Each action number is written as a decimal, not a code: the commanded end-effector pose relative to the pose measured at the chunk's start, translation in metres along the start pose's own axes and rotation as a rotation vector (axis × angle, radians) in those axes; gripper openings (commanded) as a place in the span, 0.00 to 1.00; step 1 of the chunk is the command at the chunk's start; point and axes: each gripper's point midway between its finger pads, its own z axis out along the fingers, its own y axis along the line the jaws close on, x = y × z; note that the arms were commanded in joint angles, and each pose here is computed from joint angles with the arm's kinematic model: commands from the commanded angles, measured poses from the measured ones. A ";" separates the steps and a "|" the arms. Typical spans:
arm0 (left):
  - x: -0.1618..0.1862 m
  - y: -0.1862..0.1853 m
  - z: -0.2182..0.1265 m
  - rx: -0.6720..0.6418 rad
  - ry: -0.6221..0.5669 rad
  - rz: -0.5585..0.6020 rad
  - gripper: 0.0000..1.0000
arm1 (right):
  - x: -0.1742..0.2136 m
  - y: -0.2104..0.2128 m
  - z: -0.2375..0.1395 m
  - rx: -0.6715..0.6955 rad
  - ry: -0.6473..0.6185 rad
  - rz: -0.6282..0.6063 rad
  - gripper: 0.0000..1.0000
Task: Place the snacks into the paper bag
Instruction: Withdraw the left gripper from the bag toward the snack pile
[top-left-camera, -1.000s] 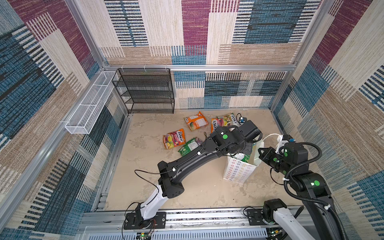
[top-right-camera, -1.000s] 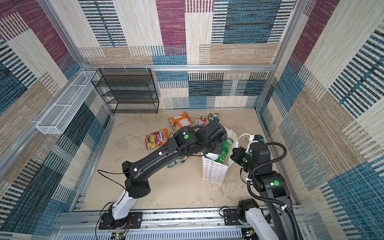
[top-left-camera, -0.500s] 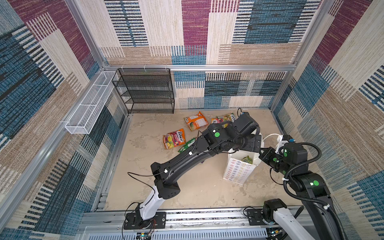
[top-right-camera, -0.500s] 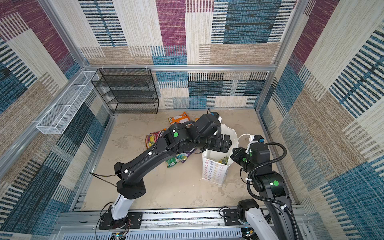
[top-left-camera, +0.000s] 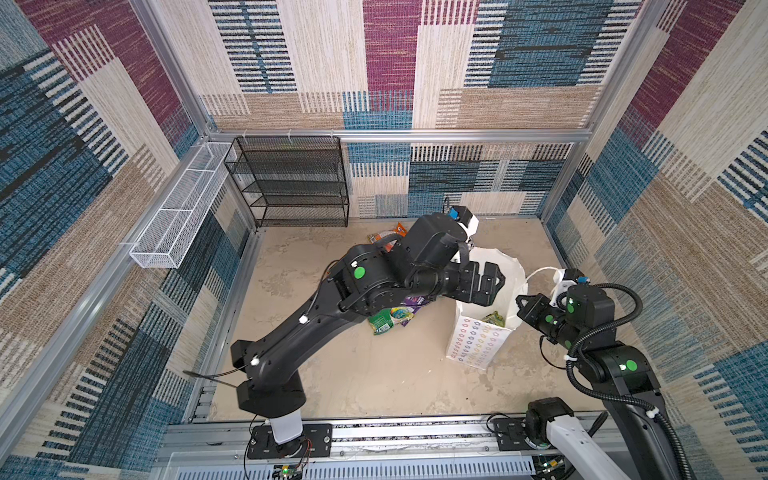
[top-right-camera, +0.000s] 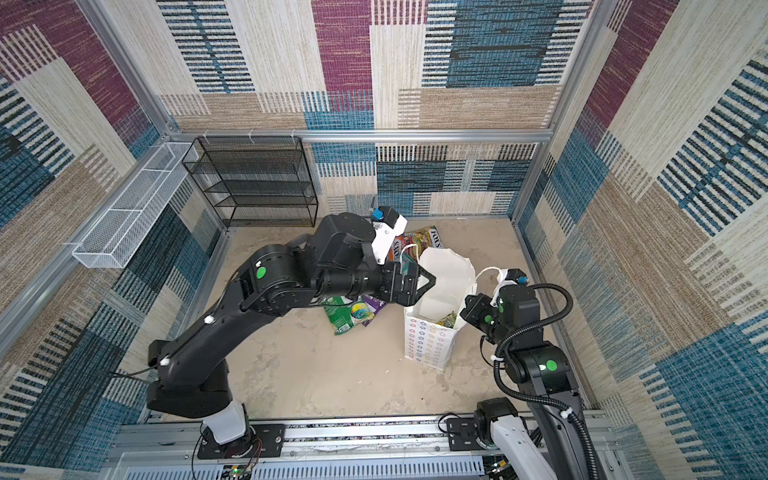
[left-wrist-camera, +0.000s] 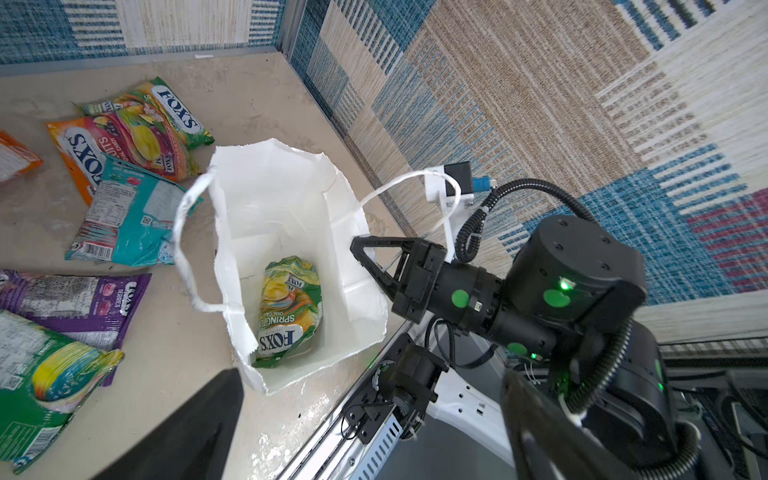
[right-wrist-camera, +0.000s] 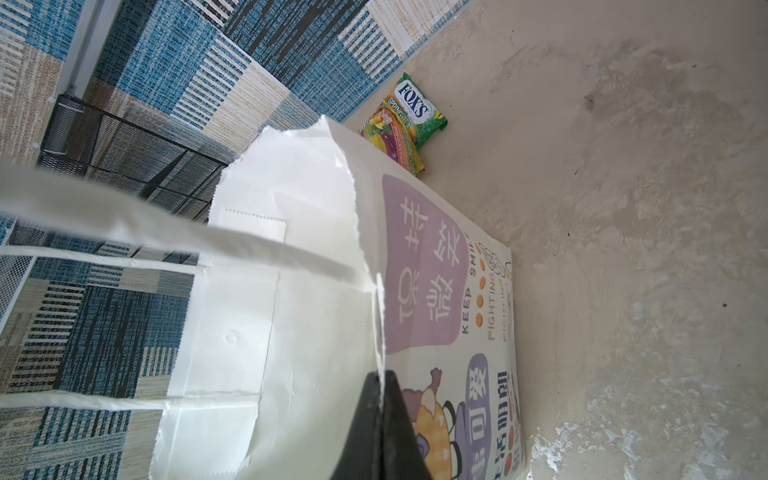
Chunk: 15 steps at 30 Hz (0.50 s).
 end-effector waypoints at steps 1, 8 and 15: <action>-0.012 -0.006 -0.032 0.078 -0.115 0.054 0.99 | -0.010 0.013 -0.002 -0.051 -0.037 -0.021 0.00; 0.003 0.049 -0.114 -0.013 -0.313 0.036 0.99 | -0.010 0.015 -0.004 -0.062 -0.037 -0.033 0.00; 0.057 0.138 -0.172 -0.264 -0.374 -0.046 0.99 | -0.015 0.020 -0.008 -0.074 -0.053 -0.061 0.00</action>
